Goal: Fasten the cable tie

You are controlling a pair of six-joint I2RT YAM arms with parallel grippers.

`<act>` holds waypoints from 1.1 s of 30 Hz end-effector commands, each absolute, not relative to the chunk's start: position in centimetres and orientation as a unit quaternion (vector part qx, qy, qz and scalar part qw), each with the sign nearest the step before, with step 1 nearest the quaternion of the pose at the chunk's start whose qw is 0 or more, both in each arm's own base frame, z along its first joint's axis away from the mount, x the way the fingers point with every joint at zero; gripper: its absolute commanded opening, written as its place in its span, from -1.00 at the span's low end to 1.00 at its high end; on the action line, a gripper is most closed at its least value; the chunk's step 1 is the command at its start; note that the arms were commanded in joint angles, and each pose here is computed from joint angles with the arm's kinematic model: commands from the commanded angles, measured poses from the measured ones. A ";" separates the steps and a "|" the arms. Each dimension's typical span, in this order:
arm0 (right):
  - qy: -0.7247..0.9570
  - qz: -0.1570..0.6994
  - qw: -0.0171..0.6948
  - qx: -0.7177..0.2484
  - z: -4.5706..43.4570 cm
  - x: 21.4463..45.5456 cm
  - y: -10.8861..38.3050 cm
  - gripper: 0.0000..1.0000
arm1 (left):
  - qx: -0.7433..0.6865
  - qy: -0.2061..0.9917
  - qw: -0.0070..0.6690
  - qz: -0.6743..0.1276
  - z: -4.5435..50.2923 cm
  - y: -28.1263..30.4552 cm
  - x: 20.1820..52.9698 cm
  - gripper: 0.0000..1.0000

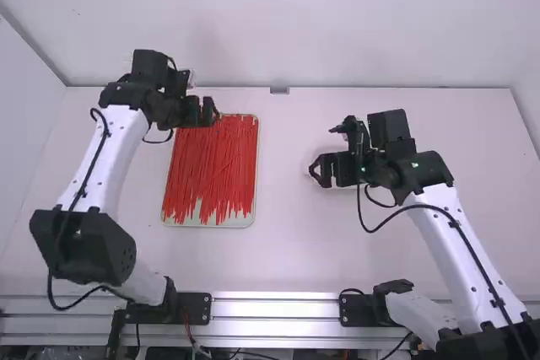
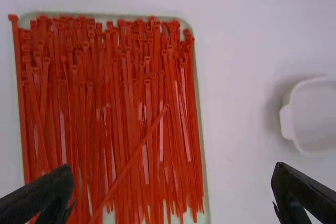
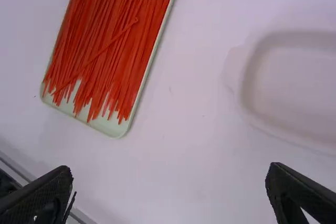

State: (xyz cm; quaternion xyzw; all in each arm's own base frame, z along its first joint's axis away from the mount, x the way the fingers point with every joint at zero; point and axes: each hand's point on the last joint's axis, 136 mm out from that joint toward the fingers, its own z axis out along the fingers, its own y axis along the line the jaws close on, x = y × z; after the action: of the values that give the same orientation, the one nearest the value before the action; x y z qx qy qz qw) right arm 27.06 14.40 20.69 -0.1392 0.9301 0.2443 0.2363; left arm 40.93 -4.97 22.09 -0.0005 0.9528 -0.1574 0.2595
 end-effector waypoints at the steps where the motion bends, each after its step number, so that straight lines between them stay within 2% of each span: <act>1: 0.924 0.252 0.245 -0.149 21.8 27.3 14.8 0.96 | 0.005 0.952 0.258 -0.164 22.1 -5.1 42.0 0.98; 16: 0.926 0.252 0.239 -0.146 21.6 27.1 14.8 0.97 | 0.063 0.952 0.247 -0.170 18.1 -9.1 45.2 0.95; 33: 0.923 0.267 0.235 -0.150 21.8 26.8 15.2 0.97 | 0.036 0.953 0.238 -0.183 12.7 -10.6 48.3 0.94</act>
State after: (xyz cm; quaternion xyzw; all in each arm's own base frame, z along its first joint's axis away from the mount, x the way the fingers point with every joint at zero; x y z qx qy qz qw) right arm 26.37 14.80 20.65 -0.1447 0.9286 0.2591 0.2230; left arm 48.64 -9.54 14.43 0.0350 0.9497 -0.1755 0.2571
